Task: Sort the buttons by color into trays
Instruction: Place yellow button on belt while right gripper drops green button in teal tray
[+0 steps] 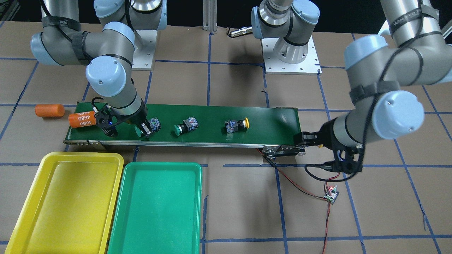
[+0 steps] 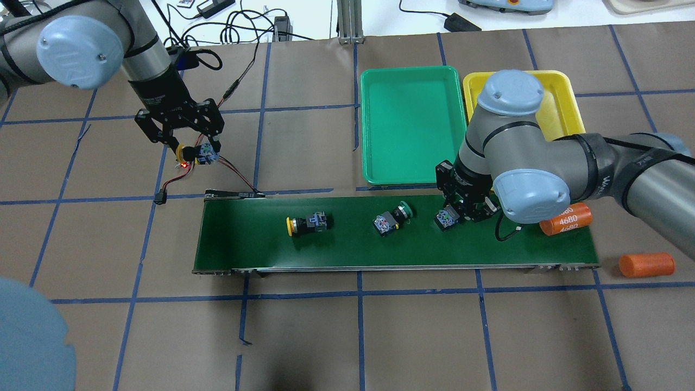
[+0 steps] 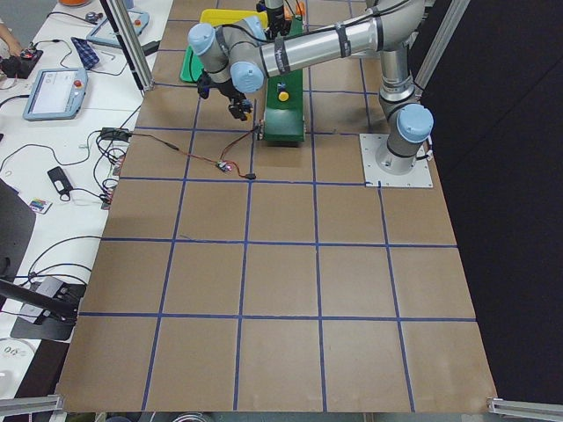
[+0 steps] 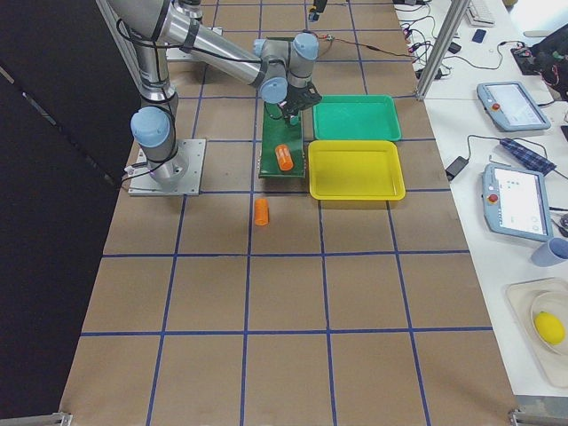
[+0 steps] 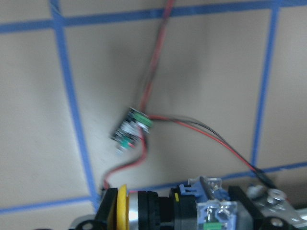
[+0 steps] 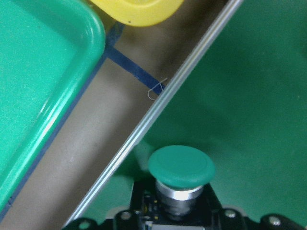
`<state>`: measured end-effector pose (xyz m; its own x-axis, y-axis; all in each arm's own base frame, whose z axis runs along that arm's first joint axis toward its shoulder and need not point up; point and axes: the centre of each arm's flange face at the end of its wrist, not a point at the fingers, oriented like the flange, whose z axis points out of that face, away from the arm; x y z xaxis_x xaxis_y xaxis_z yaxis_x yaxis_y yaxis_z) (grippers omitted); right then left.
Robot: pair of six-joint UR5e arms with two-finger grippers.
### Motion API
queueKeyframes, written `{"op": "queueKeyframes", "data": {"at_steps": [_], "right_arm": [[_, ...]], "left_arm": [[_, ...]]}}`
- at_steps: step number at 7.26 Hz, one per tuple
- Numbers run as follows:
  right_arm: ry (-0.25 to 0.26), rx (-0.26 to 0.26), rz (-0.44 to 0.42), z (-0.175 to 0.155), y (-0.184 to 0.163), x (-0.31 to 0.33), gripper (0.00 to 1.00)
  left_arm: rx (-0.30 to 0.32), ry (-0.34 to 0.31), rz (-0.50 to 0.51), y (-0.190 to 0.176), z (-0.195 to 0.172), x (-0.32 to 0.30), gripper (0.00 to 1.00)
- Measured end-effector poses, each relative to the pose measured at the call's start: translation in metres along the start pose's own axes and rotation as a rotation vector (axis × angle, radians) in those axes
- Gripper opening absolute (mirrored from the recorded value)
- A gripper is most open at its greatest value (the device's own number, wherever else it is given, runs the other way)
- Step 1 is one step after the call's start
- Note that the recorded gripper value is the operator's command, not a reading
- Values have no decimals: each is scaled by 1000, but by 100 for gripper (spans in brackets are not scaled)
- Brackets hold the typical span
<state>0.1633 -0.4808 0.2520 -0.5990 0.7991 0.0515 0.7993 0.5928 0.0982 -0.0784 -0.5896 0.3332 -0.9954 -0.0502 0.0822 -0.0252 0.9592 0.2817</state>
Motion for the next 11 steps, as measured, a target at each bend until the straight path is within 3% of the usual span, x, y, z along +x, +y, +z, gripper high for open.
{"op": "queueKeyframes", "data": {"at_steps": [2, 3, 4, 5, 6, 7, 9, 11], "right_arm": [[-82, 53, -28, -38, -16, -18, 0], [-136, 68, -43, -55, -30, -38, 6], [-190, 69, -49, -58, -50, -69, 67], [-240, 83, -52, -48, -71, -100, 100], [-266, 92, -53, -31, -83, -119, 100], [-256, 81, -51, -23, -86, -124, 100], [-183, 41, -53, -44, -64, -107, 100], [-106, -9, -55, -74, -15, -60, 100]], "left_arm": [[27, -27, -23, 46, 28, 43, 0], [23, -31, -36, 57, 43, 49, 1], [22, -32, -41, 64, 61, 50, 22], [33, -34, -40, 65, 77, 49, 45], [33, -35, -42, 65, 93, 47, 86], [34, -33, -47, 68, 101, 46, 100], [74, -24, -47, 71, 84, 48, 100], [142, -25, -38, 72, 27, 53, 100]]}}
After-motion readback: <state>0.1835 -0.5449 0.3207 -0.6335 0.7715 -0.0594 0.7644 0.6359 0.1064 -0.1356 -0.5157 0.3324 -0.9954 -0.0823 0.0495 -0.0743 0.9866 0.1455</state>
